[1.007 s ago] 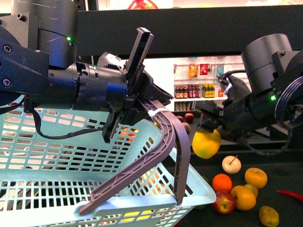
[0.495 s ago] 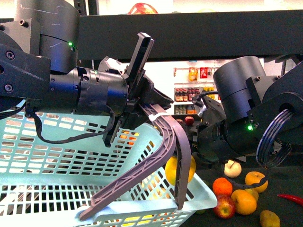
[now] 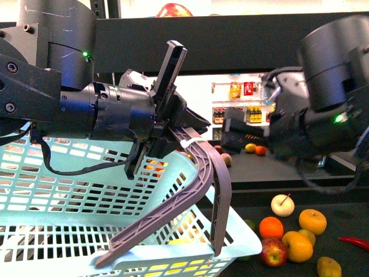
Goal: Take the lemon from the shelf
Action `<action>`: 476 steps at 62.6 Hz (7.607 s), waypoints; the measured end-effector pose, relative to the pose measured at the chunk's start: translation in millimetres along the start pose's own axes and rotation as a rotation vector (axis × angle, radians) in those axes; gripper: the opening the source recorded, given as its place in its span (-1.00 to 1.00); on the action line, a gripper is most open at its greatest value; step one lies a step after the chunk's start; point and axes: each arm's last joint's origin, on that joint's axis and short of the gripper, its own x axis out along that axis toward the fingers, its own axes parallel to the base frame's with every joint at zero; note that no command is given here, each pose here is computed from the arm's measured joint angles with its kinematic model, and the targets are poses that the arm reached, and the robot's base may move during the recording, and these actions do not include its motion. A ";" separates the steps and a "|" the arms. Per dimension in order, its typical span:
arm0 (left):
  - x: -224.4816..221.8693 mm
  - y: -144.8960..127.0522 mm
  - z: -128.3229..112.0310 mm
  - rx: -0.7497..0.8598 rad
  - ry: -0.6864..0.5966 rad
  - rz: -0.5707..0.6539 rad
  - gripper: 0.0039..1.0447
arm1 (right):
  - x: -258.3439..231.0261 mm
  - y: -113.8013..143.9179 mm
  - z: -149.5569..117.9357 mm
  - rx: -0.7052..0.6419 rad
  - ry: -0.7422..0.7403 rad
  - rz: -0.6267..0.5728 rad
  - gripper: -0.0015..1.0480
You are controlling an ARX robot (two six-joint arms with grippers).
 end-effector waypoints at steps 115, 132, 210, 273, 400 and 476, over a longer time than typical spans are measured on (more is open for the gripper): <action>0.0 0.2 0.1 -0.003 0.000 0.000 -0.88 | -273.3 -64.2 -157.6 -0.250 -0.300 -0.199 -0.95; 0.1 0.0 0.0 0.000 0.001 0.000 -0.88 | -273.6 -64.1 -157.4 -0.250 -0.305 -0.199 -0.89; -89.5 47.3 90.3 -0.227 -0.855 -0.132 -0.88 | -273.7 -64.1 -157.3 -0.250 -0.306 -0.198 0.86; -267.3 175.2 122.9 -0.185 -1.067 -0.142 -0.88 | -273.7 -64.1 -157.3 -0.250 -0.306 -0.199 0.86; -277.3 2.3 -55.6 0.675 -0.716 0.775 0.32 | -273.8 -64.0 -157.2 -0.250 -0.307 -0.198 0.86; -269.8 51.1 -206.0 0.873 -0.648 0.818 -0.96 | -273.7 -64.1 -157.3 -0.250 -0.306 -0.199 0.86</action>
